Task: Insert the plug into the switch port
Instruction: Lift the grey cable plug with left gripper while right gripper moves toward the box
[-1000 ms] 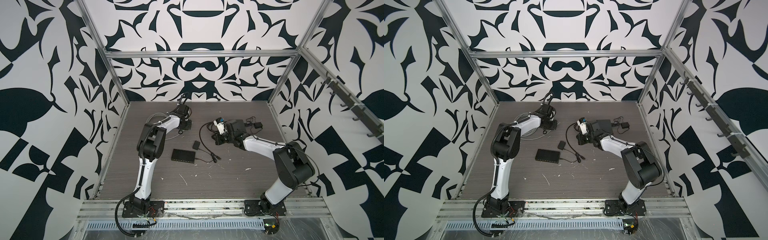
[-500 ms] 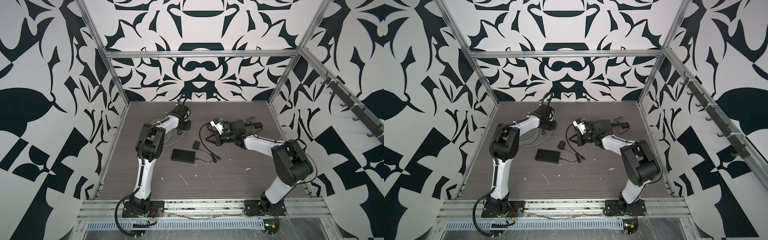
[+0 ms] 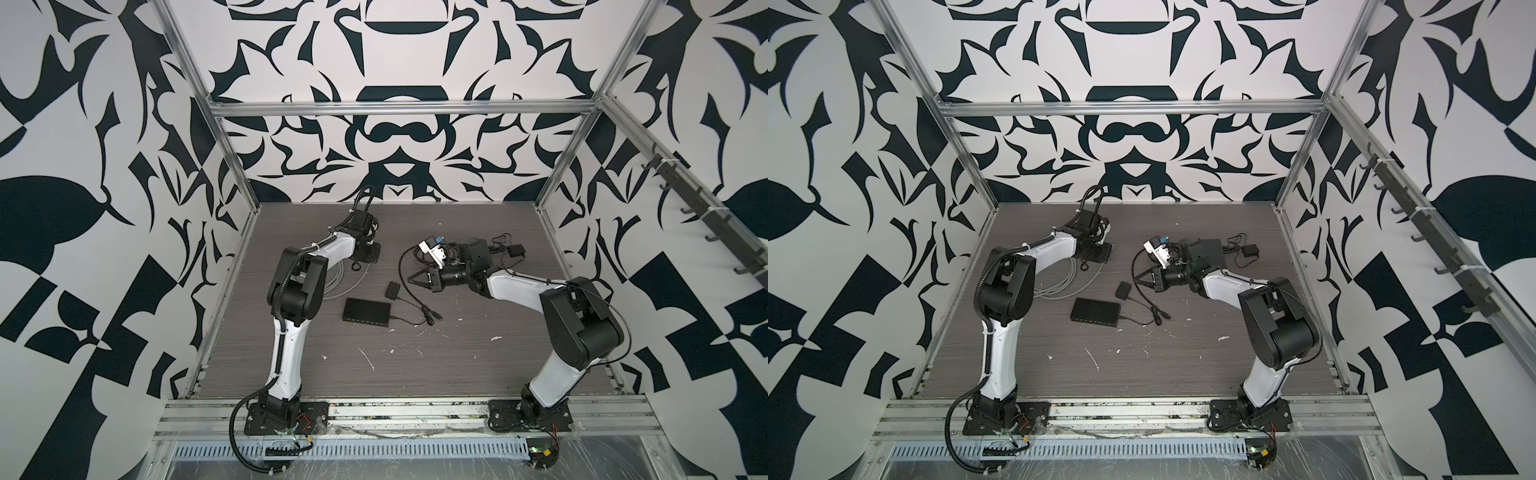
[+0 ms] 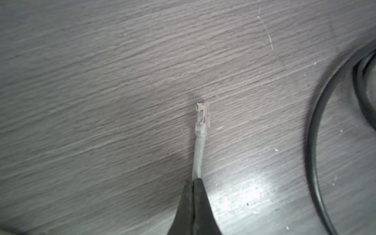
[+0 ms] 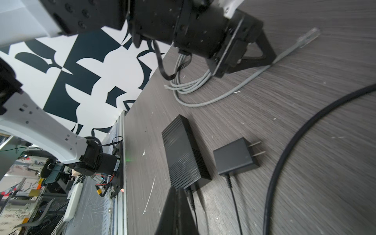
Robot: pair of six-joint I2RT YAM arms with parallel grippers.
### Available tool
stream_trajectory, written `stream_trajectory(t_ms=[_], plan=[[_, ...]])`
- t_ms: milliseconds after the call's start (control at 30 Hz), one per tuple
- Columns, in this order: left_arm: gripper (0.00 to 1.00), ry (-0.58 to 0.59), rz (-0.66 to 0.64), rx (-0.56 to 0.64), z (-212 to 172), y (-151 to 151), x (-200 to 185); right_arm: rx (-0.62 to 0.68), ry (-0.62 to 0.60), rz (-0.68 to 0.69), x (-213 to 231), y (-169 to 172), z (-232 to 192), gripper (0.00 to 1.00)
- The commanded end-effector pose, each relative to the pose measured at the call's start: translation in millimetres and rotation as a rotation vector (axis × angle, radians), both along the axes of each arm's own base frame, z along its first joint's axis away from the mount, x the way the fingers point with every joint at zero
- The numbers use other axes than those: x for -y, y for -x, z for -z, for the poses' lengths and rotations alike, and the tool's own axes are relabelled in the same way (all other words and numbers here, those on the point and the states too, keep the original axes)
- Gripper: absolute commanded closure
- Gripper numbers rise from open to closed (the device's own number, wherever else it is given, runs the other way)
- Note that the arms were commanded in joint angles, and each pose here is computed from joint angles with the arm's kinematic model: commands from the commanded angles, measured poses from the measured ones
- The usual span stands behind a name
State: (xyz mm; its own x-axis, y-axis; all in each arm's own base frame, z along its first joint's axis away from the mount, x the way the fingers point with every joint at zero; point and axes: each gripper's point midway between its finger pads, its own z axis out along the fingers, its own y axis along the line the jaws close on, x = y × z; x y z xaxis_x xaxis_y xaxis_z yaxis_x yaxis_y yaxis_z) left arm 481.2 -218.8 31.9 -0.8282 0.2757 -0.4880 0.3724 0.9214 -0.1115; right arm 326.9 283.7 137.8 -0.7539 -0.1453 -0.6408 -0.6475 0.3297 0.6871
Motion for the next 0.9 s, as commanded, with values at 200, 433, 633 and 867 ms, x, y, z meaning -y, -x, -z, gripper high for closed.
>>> stream_trajectory(t_ms=[200,433,633,867], plan=[[1.00,-0.029,0.076,-0.016,-19,17,-17,0.030,0.133,0.154,16,-30,13,1.00],[0.67,-0.049,0.090,0.006,-18,13,-8,0.032,0.154,0.165,19,-30,15,1.00],[0.65,-0.085,0.117,-0.013,-6,16,2,0.042,0.167,0.166,21,-28,15,1.00],[0.63,-0.016,0.198,-0.011,-24,28,20,0.040,0.176,0.171,23,-28,18,1.00]])
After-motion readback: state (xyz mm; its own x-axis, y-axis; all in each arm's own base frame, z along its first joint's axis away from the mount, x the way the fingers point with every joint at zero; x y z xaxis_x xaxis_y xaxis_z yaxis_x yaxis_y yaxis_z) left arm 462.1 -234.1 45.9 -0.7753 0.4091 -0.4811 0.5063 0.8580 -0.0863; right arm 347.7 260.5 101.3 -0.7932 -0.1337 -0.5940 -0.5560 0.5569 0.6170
